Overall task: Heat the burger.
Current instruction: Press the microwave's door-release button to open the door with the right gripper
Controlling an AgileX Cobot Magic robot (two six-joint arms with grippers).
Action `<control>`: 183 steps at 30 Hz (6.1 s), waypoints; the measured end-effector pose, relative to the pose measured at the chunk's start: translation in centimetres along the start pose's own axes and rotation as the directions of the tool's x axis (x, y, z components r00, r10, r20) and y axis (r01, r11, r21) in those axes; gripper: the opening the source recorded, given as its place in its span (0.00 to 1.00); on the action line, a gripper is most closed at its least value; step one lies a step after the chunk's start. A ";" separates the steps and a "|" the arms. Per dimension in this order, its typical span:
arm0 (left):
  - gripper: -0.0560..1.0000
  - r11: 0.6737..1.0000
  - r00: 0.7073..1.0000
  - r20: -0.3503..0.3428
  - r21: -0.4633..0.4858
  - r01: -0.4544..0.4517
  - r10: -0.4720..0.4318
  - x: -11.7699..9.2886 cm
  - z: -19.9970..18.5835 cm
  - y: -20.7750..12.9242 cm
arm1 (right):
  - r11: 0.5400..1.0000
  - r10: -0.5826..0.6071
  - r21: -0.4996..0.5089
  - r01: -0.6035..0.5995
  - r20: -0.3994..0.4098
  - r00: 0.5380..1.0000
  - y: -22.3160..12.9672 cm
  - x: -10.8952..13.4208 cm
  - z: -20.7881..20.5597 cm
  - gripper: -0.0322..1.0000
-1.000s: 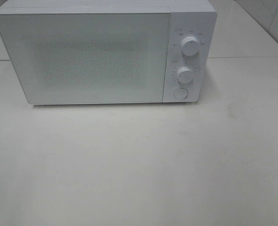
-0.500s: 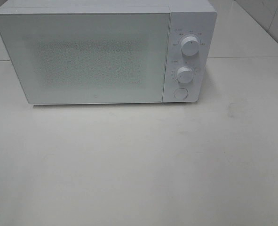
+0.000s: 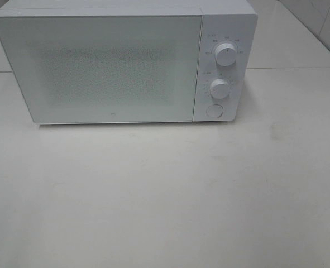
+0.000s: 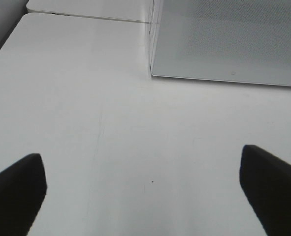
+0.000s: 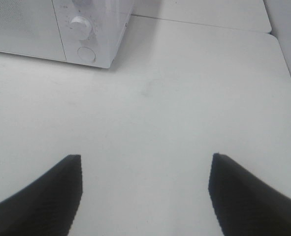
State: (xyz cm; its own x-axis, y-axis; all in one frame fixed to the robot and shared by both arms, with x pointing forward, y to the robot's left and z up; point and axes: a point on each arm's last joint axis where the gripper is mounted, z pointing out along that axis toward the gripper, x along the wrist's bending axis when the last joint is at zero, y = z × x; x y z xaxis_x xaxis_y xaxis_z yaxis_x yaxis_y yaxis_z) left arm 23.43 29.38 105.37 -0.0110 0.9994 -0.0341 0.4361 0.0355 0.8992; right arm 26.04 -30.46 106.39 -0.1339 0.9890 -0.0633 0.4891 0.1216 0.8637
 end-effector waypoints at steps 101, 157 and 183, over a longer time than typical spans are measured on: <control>0.99 1.000 1.000 0.000 0.000 0.000 0.000 0.0 0.0 0.0 | 0.841 0.534 -0.079 -0.536 -0.041 0.844 -2.4 11.3 27.6 0.58; 0.99 1.000 1.000 0.000 0.000 0.000 0.000 0.0 0.0 0.0 | -0.045 0.998 -0.036 -0.998 -0.039 -0.043 -1.6 12.6 34.5 0.05; 0.99 1.000 1.000 0.000 0.000 0.000 0.000 0.0 0.0 0.0 | -0.089 0.994 -0.046 -0.995 -0.062 -0.086 -0.9 12.9 38.1 0.05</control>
State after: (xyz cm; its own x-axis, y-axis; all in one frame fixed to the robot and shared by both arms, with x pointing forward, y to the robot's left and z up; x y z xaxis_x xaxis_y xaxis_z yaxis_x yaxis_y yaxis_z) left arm 23.43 29.38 105.37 -0.0110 0.9994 -0.0341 0.4361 0.0355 0.8992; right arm 56.72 -14.59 85.78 0.4441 0.0301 0.8955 0.0494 -0.9987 0.0090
